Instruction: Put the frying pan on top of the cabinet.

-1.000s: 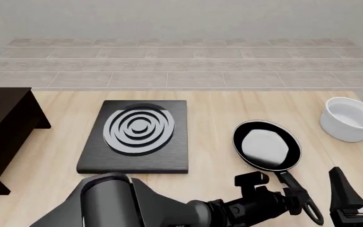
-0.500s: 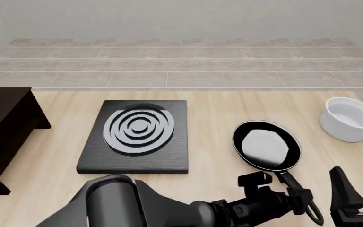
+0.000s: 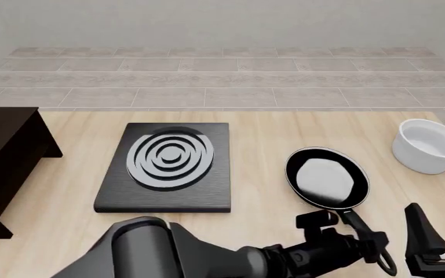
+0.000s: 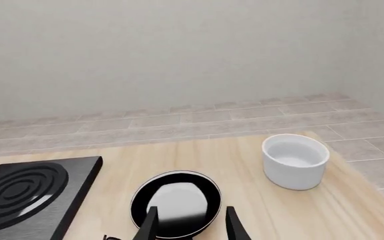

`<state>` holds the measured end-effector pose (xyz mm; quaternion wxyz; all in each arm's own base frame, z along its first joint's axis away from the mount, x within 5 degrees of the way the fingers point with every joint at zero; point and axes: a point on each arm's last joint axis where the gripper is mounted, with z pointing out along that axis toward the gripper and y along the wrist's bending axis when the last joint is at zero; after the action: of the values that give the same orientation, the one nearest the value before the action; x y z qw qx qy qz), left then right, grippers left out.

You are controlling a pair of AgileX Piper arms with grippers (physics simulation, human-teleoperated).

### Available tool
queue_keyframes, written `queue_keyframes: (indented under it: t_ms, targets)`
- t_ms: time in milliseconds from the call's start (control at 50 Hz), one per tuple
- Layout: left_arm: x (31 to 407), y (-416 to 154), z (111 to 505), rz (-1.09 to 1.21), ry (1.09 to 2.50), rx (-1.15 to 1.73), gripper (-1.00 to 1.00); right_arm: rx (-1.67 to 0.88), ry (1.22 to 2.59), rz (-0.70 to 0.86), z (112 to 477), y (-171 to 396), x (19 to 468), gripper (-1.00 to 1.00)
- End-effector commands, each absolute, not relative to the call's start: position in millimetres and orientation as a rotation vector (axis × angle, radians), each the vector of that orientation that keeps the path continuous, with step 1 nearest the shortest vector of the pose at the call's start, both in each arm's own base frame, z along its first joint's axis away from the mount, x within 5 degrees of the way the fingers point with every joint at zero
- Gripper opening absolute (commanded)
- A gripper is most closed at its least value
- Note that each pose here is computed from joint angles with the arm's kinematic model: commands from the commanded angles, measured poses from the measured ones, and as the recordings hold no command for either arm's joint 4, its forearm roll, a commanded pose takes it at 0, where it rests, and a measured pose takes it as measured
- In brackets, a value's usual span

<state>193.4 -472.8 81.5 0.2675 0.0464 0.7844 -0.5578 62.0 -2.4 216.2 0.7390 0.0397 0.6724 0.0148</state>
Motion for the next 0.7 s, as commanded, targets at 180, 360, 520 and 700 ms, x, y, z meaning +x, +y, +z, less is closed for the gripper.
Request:
queue_keyframes:
  t_ms: [180,360,520,700]
  targets:
    - [187.4,-477.8,67.5,-1.546,2.184,0.034,1.00,0.091,1.475,0.033,216.2,-2.6,62.0,1.00]
    - [189.0,-478.9,65.5,-1.544,2.188,0.027,1.00,0.087,1.475,0.031,216.0,-2.4,61.5,1.00]
    - [189.0,-481.3,69.1,-1.542,2.187,0.035,1.00,0.085,1.476,0.032,216.4,-2.4,63.2,1.00]
    - [189.5,-484.9,65.3,-1.539,2.194,0.034,1.00,0.089,1.477,0.035,216.7,-2.5,64.2,1.00]
